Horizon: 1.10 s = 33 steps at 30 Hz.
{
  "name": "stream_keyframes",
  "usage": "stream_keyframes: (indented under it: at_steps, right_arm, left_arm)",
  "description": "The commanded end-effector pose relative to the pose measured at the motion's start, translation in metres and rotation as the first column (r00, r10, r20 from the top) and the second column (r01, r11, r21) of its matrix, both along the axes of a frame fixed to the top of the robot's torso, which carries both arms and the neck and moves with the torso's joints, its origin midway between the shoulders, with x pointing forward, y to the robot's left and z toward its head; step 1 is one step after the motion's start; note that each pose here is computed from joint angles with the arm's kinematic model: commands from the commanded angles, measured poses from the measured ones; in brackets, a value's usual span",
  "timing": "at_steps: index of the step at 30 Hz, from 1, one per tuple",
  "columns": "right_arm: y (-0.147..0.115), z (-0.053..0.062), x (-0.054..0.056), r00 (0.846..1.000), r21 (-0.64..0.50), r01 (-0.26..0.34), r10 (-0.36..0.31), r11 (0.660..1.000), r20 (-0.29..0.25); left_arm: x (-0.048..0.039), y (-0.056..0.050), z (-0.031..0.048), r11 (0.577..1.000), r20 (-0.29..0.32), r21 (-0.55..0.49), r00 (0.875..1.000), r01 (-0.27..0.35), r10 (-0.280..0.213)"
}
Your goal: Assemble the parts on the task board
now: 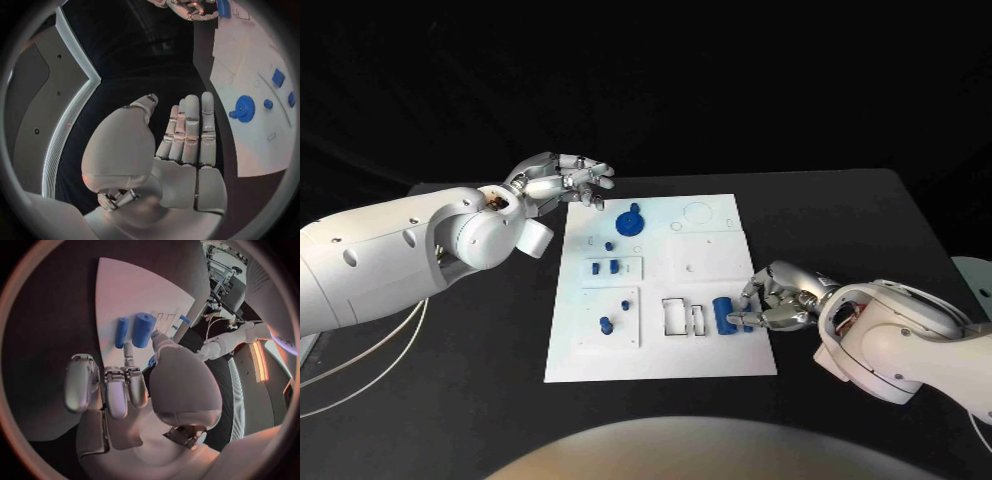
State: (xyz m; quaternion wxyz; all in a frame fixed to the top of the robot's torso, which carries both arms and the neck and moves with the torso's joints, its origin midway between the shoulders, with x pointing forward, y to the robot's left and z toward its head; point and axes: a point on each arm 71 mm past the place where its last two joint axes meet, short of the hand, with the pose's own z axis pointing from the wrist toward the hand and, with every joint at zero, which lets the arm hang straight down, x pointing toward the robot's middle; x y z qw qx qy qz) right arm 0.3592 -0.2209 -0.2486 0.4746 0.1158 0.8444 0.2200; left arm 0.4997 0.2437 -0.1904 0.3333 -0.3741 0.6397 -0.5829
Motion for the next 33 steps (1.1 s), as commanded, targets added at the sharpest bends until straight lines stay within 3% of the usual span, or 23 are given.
stream_keyframes:
  at_steps: [1,12,27,33]
  right_arm:
    - [0.003,-0.001,-0.001,1.0,-0.036,-0.017,0.018,0.999,0.016]
    - [0.011,-0.004,0.0,0.999,-0.048,-0.035,0.037,0.998,0.027]
    - [0.022,-0.021,-0.001,0.998,-0.088,-0.052,0.049,0.995,-0.029]
    - [0.022,-0.023,0.0,0.999,-0.103,-0.038,0.036,0.994,-0.025]
  left_arm:
    - [-0.0008,-0.002,0.0004,1.0,-0.002,-0.009,1.0,0.021,-0.021]
    - [-0.0012,-0.002,-0.0002,1.0,-0.009,-0.005,1.0,0.025,-0.025]
    - [-0.002,-0.002,-0.0012,0.999,-0.023,0.003,0.999,0.034,-0.034]
    - [-0.0023,-0.003,-0.0014,0.999,-0.026,0.005,0.999,0.042,-0.041]
